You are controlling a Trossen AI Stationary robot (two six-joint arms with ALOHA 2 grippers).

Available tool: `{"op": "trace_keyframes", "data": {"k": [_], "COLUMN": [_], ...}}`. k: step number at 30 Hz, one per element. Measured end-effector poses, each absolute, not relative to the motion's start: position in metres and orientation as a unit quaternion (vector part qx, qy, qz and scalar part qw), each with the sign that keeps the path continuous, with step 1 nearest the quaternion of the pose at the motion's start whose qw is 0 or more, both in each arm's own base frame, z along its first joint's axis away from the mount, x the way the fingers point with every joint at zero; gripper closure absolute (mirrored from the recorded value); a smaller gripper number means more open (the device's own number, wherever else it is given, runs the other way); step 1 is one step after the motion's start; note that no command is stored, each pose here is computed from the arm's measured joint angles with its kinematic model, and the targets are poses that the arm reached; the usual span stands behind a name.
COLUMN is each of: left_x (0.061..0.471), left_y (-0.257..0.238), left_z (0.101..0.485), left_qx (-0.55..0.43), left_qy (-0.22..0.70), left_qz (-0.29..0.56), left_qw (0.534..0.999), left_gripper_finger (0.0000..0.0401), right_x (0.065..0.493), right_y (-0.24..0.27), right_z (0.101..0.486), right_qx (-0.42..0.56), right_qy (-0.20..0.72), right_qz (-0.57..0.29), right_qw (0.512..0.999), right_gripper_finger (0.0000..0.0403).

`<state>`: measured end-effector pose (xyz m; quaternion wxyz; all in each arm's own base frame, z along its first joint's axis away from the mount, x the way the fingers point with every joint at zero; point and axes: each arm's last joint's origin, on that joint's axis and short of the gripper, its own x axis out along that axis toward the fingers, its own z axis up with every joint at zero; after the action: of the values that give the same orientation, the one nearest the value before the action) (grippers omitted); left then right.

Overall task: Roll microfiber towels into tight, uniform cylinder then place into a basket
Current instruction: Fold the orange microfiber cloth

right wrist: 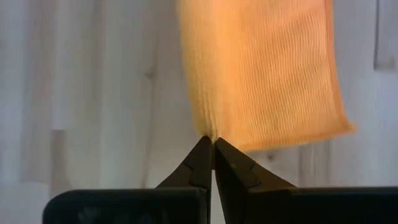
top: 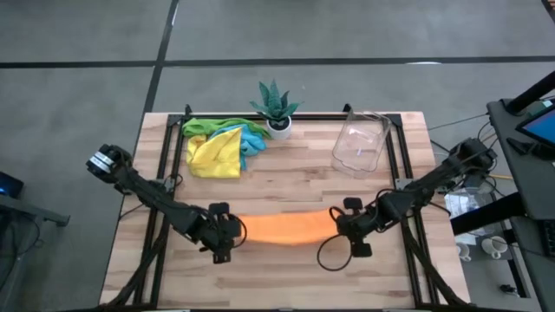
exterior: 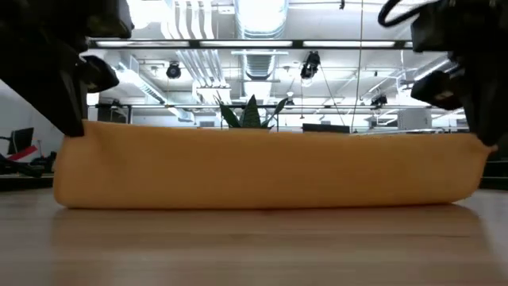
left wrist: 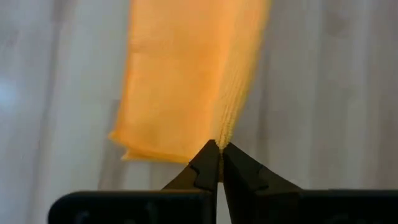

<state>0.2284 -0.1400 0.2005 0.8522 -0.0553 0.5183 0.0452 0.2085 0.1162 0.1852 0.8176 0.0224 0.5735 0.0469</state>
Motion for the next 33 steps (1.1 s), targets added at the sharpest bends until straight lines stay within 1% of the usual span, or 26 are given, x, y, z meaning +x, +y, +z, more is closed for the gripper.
{"op": "trace_keyframes", "data": {"k": [4,11,15,23,33], "left_x": [0.225,0.227,0.227,0.228,0.231], "left_y": [-0.134,-0.128,-0.127,-0.126,-0.127], "left_z": [0.190,0.176,0.176,0.170,0.157], "left_qx": [-0.060,-0.041,-0.038,-0.043,-0.035], "left_qy": [0.524,0.529,0.527,0.533,0.543], "left_qz": [0.067,0.100,0.106,0.119,0.145], "left_qw": [0.847,0.842,0.842,0.836,0.826], "left_gripper_finger": [0.0401,0.0401,0.0401,0.0401,0.0401], "right_x": [0.210,0.218,0.220,0.224,0.233], "right_y": [0.115,0.111,0.106,0.092,0.077], "right_z": [0.172,0.156,0.157,0.167,0.158], "right_qx": [0.025,0.014,0.015,0.017,0.023], "right_qy": [0.593,0.609,0.607,0.583,0.591], "right_qz": [0.025,-0.006,-0.013,-0.042,-0.084], "right_qw": [0.805,0.793,0.794,0.811,0.802], "right_gripper_finger": [0.0395,0.0395,0.0395,0.0395,0.0395]}}
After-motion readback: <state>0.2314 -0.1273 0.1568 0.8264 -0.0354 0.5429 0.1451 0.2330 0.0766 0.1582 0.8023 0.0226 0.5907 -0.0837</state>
